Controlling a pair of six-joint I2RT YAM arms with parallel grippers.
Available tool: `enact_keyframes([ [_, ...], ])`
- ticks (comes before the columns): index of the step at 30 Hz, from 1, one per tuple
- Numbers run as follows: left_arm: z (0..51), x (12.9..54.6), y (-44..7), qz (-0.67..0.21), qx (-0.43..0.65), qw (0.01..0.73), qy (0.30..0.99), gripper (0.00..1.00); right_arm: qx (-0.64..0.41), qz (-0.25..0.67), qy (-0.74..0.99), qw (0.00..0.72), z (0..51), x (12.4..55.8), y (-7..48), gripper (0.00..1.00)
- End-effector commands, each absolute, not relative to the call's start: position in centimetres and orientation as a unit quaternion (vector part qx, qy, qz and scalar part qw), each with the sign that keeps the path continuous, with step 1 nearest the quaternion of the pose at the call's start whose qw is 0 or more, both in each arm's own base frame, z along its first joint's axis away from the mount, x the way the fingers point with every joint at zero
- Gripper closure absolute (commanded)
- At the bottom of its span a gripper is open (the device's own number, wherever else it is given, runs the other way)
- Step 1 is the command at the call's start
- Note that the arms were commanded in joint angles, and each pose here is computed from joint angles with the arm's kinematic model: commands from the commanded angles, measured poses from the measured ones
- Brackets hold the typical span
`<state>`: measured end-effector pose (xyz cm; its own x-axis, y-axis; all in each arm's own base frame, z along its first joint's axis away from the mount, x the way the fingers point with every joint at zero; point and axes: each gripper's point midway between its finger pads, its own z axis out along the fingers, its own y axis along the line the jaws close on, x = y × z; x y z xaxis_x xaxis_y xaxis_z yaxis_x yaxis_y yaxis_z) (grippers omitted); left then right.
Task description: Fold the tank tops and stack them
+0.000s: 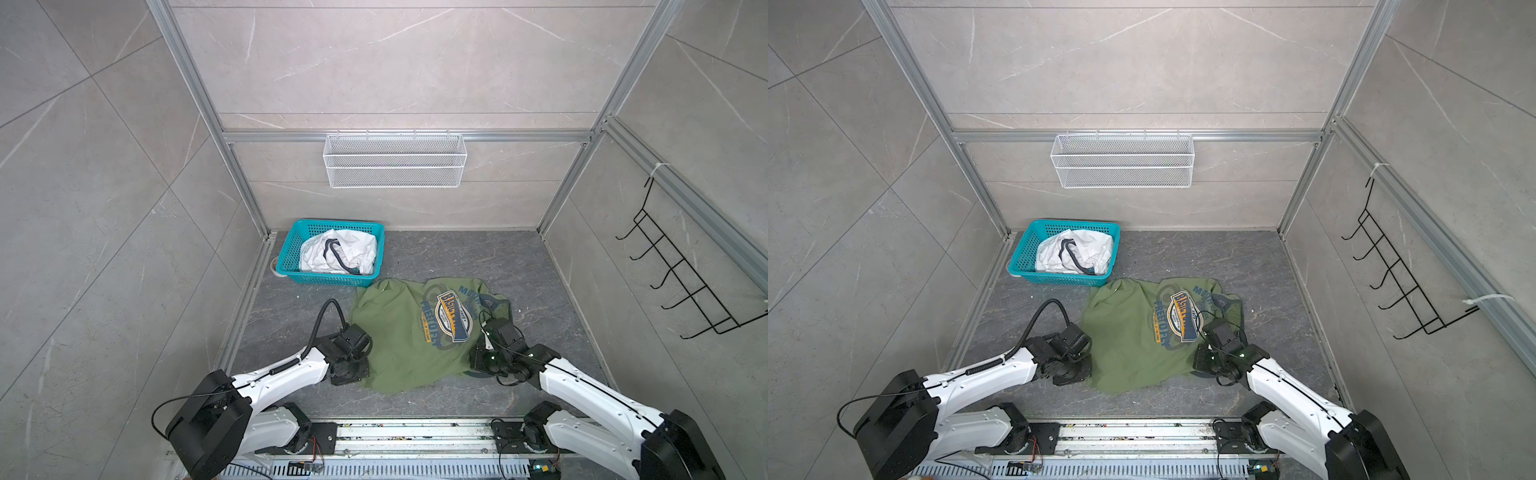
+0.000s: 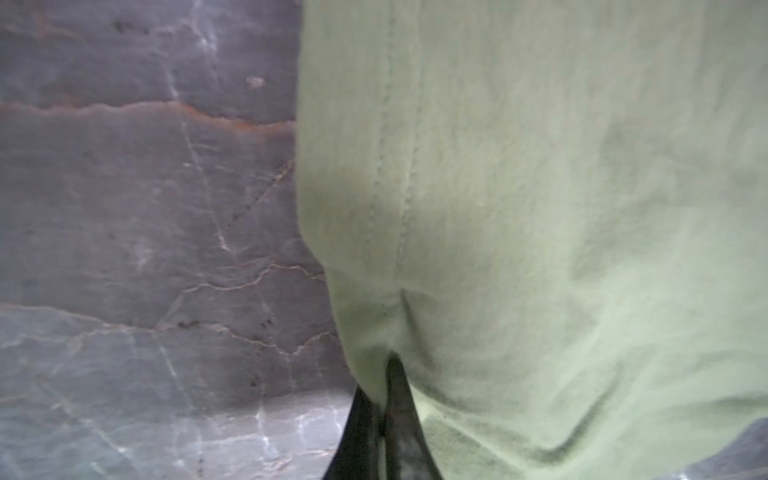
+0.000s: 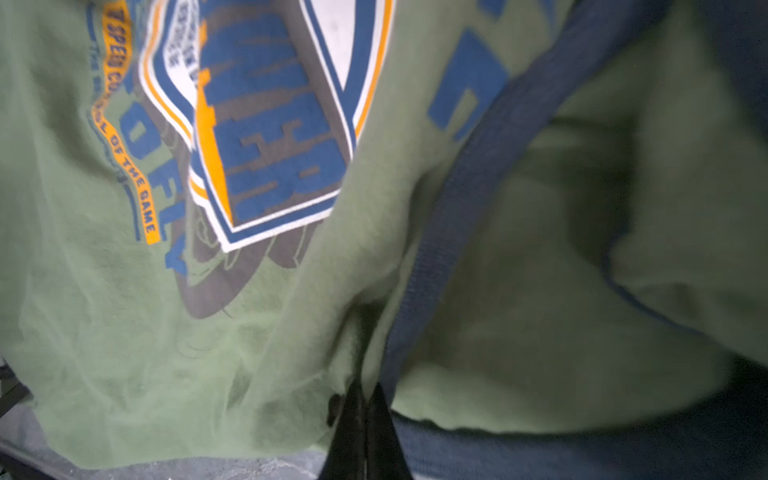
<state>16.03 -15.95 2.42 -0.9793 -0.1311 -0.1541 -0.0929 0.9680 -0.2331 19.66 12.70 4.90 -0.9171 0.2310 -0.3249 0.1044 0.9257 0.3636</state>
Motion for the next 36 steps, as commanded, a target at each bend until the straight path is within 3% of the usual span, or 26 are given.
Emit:
enact_keyframes([
  [1,5.5,17.6,-16.5,-0.124,-0.043,0.128,0.983,1.00,0.088,0.130,0.963,0.220,7.6,20.0,11.1,1.00],
  [9,18.1,20.7,-14.3,-0.132,-0.022,0.305,0.943,1.00,0.068,0.091,0.946,0.303,17.4,19.5,8.2,1.00],
  [13,22.9,22.7,-13.8,-0.122,-0.015,0.366,0.922,1.00,0.037,0.100,0.945,0.308,19.4,20.4,9.3,1.00],
  [19,19.8,29.2,-16.0,-0.105,-0.028,0.295,0.949,1.00,-0.014,0.056,0.954,0.295,18.9,26.0,11.6,1.00],
  [24,15.4,35.5,-16.5,-0.069,-0.048,0.232,0.969,0.98,0.001,0.051,0.968,0.246,14.7,31.9,12.1,0.99],
  [25,14.6,36.7,-16.7,-0.076,-0.053,0.217,0.972,0.89,0.011,0.052,0.970,0.238,13.8,33.1,11.7,0.93],
  [27,13.6,38.4,-17.1,-0.080,-0.057,0.199,0.975,0.62,0.024,0.043,0.972,0.230,12.7,34.6,11.0,0.67],
  [29,14.0,39.3,-16.9,-0.073,-0.057,0.208,0.974,0.51,0.033,0.032,0.972,0.231,12.5,35.2,10.1,0.53],
  [32,15.7,39.2,-16.6,-0.081,-0.058,0.238,0.966,0.36,0.044,0.045,0.966,0.252,13.5,34.7,9.3,0.45],
  [36,16.3,37.0,-15.6,-0.089,-0.053,0.258,0.961,0.27,0.068,0.126,0.951,0.274,13.8,32.6,8.8,0.45],
])
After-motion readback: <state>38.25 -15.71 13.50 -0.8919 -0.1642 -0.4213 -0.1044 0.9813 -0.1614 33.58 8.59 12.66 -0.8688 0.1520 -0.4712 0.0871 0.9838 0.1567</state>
